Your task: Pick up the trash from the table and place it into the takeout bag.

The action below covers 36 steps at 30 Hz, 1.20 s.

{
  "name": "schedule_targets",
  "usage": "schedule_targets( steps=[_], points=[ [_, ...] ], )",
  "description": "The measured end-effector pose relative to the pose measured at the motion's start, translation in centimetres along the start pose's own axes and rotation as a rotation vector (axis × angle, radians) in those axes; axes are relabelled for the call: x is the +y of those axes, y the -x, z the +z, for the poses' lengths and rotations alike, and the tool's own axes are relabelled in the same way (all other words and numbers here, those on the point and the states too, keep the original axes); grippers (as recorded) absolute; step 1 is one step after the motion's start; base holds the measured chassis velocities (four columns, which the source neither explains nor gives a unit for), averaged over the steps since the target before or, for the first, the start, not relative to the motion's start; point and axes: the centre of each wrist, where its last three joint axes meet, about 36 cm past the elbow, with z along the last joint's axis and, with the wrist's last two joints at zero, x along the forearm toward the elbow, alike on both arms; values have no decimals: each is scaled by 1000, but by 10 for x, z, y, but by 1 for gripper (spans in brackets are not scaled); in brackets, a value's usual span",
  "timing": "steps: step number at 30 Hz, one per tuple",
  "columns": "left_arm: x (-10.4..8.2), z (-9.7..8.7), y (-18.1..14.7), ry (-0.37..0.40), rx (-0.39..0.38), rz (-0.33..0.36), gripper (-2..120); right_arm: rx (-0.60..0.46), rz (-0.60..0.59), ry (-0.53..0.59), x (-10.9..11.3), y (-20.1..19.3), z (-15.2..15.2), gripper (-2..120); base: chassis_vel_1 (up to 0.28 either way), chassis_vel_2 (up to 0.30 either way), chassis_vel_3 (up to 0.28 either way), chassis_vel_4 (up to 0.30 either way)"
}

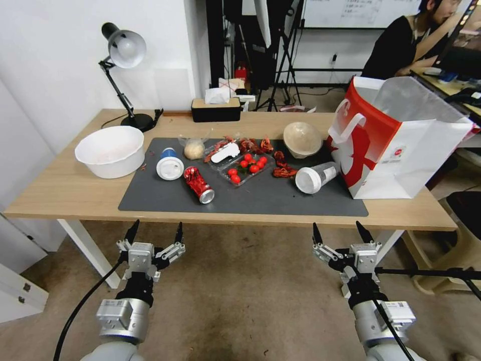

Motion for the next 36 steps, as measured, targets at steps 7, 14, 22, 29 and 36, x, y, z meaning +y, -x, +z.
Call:
schedule_targets(
  steps=[7,14,22,29,36],
  points=[
    [0,0,0,0,0,0,100,0,0,0,0,0,0,100,0,0,0,0],
    [0,0,0,0,0,0,100,0,0,0,0,0,0,100,0,0,0,0],
    [0,0,0,-1,1,0,100,1,0,2,0,0,0,100,0,0,0,0],
    [3,-14,10,-32,48,1,100,24,46,54,-10,16,-19,100,0,0,0,0],
    [8,-37,22,-86,117,15,100,53,93,130,-24,34,-51,100,0,0,0,0]
  ],
)
